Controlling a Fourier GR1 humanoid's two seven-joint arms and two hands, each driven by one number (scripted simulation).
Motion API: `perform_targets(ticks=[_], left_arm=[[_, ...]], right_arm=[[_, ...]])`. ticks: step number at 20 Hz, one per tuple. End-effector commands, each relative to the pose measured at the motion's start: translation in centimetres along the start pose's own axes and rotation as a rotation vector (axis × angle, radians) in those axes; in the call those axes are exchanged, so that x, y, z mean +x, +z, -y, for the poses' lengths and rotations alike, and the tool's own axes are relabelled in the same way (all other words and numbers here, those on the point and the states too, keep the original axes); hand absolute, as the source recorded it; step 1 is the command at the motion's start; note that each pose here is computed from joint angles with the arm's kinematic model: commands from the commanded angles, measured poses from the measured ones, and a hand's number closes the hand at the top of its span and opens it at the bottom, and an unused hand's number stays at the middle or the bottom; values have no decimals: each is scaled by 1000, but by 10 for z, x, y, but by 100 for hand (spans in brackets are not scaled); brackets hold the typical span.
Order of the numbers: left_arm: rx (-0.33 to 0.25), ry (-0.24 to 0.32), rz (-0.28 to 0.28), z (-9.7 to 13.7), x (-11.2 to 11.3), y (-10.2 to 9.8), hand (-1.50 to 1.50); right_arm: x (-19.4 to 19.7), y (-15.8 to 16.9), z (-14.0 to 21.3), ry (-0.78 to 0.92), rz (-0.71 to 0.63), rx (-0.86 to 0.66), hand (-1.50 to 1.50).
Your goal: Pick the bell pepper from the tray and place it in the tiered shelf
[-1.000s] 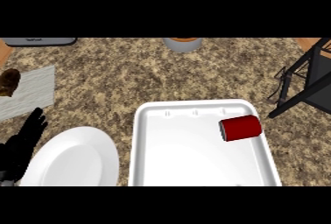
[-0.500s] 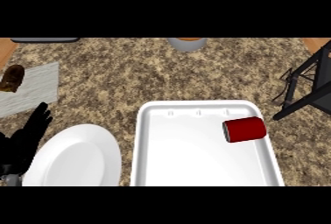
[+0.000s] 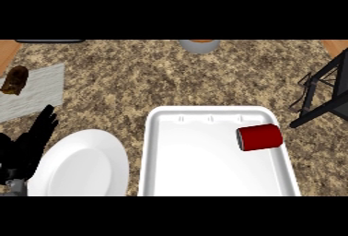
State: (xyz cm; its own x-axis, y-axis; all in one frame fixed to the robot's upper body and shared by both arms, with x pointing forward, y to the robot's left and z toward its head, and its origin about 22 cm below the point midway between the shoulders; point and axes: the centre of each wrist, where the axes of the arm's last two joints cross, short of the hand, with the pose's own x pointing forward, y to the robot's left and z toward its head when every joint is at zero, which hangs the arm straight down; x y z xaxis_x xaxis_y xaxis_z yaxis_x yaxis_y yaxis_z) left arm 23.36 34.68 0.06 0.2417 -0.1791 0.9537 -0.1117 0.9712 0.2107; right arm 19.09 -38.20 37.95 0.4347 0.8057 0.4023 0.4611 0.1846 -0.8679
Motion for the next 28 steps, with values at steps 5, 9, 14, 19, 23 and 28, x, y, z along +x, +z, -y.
perform_targets(ticks=[5, 9, 14, 19, 23, 28], left_arm=[[-14, -7, 4, -7, 1, -3, 0], [6, -6, 11, 18, -3, -9, 0], [11, -1, 6, 9, -9, -7, 0], [1, 7, 7, 5, -3, 1, 0], [-14, -1, 11, -11, 0, 9, 0], [5, 4, 8, -7, -17, 11, 0]], right_arm=[[-35, -37, -40, -78, -56, 4, 150], [-44, -64, -39, -41, -83, 43, 150], [-74, -84, -49, -102, -200, -18, -150], [-83, -89, -78, -8, -136, 12, -150], [-83, -94, -63, -124, -107, -20, -150], [-99, -93, -62, -311, -136, -26, -150]])
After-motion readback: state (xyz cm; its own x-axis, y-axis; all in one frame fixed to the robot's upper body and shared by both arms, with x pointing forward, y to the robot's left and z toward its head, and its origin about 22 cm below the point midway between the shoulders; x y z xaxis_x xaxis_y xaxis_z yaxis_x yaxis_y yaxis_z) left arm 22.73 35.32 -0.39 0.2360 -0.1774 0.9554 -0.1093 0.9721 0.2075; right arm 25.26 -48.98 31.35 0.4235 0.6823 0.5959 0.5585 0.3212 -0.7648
